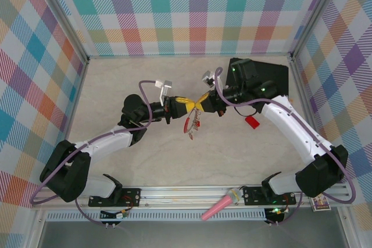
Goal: Put the keys on the keyring
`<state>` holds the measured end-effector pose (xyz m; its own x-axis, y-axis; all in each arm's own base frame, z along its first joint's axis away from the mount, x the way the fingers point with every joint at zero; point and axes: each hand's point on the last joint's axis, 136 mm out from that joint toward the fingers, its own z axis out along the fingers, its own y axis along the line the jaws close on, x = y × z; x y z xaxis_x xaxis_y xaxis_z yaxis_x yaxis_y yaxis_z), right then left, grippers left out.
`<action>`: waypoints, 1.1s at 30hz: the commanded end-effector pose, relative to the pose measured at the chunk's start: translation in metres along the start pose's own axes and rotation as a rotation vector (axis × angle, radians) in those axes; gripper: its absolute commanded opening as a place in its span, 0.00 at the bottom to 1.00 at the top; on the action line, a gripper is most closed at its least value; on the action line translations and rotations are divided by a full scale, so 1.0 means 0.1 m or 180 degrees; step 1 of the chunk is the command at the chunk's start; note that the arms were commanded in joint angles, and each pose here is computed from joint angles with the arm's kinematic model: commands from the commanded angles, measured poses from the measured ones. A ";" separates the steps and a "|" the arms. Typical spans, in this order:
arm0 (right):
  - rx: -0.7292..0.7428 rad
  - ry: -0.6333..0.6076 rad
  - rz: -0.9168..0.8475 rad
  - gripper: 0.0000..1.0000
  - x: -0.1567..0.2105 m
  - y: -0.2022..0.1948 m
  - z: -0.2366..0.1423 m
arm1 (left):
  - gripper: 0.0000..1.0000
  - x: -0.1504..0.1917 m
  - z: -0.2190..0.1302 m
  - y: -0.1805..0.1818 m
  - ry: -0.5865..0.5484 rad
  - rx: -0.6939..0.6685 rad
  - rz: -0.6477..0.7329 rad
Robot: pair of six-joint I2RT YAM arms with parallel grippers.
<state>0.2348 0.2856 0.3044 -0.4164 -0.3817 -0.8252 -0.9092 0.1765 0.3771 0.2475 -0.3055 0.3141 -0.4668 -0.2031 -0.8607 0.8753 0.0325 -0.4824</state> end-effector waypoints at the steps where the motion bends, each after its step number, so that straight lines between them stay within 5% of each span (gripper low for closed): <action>1: -0.0082 -0.0073 -0.0099 0.00 -0.05 0.06 -0.02 | 0.00 -0.21 0.00 -0.11 -0.0176 0.0104 0.0208; 2: -0.0064 -0.0076 -0.0095 0.01 -0.05 0.05 -0.02 | 0.00 -0.22 0.00 -0.11 -0.0200 0.0104 0.0198; 4: 0.0015 -0.0109 -0.0087 0.26 -0.07 0.03 -0.04 | 0.00 -0.25 -0.01 -0.10 -0.0273 0.0096 0.0199; 8: 0.0239 -0.0389 -0.0127 0.33 -0.19 0.01 -0.14 | 0.00 -0.35 -0.06 -0.14 -0.0526 0.0119 0.0243; 23: 0.0452 -0.1683 0.0152 0.29 -0.58 0.11 -0.55 | 0.00 -0.79 -0.04 -0.37 -0.1199 0.0027 0.0505; 33: 0.0397 -0.1736 0.0203 0.31 -0.47 0.01 -0.45 | 0.00 -0.84 0.00 -0.49 -0.1290 0.0074 0.0558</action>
<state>0.2508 0.2634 0.3585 -0.4003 0.1160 -0.9090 -0.8533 0.3146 0.4159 0.2560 -0.3003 0.3720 -0.3273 -0.4919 -0.8068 0.9006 0.0959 -0.4239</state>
